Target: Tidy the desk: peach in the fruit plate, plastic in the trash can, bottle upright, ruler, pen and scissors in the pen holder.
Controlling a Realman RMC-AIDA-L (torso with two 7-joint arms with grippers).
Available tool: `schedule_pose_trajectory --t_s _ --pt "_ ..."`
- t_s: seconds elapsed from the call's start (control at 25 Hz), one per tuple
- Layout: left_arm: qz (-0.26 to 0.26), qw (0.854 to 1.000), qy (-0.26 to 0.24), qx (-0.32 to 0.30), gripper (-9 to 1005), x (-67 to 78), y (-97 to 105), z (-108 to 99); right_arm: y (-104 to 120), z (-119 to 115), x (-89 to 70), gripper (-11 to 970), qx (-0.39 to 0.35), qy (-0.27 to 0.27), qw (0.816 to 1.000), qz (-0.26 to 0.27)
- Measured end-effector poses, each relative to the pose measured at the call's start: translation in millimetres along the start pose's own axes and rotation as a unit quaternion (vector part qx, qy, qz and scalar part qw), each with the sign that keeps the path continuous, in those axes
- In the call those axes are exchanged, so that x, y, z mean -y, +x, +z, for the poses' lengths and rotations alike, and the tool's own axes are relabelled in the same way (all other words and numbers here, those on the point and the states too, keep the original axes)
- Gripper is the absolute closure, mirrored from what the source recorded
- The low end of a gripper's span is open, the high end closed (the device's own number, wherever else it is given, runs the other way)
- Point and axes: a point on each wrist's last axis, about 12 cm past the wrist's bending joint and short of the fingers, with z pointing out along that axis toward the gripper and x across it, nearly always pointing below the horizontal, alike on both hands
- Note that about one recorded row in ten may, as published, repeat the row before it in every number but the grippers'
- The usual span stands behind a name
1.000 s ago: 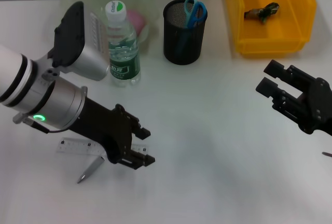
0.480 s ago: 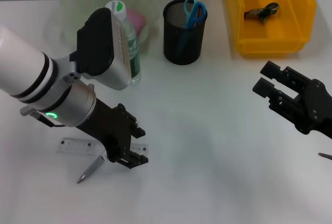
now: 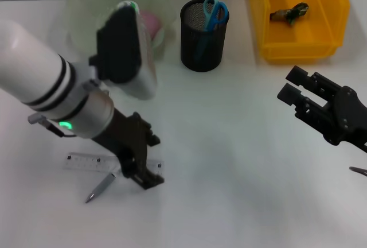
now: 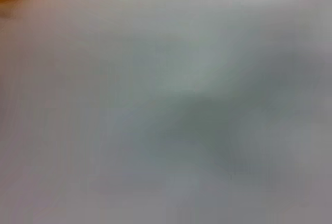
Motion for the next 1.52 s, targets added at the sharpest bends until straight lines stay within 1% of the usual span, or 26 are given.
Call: schedule_pose_trajectory --t_s 0.04,0.08,0.16,0.24,0.28,0.48,0.88,1.52 --pt "0.022 0.999 -0.003 -0.03 324 4.6 -1.0 5.2 -0.2 0.5 0.5 398 -0.001 0.0 1.0 0.0" --pt "0.032 0.998 -0.007 -0.048 302 6.9 -0.7 8.3 -0.4 1.1 0.9 398 -0.001 0.0 1.0 -0.001" --pt "0.046 0.996 -0.017 -0.078 259 10.3 -0.4 14.1 -0.8 2.3 1.8 398 -0.002 0.0 1.0 -0.001" --pt "0.049 0.994 -0.025 -0.09 216 12.2 -2.3 17.0 -0.9 3.0 2.3 398 -0.002 0.0 1.0 -0.002" --pt "0.05 0.994 -0.028 -0.091 194 12.6 -3.4 17.2 -1.0 3.3 2.4 398 -0.002 0.0 1.0 -0.002" --pt "0.058 0.994 -0.039 -0.08 199 13.9 -6.1 14.3 -0.9 4.1 2.4 398 -0.002 0.0 1.0 0.0" --pt "0.068 0.994 -0.033 -0.073 219 17.4 -8.5 15.9 -0.7 4.4 2.4 399 0.0 0.001 1.0 0.002" --pt "0.064 0.995 -0.031 -0.069 252 18.5 -8.9 20.7 0.2 4.5 1.9 399 0.0 0.001 1.0 0.006"
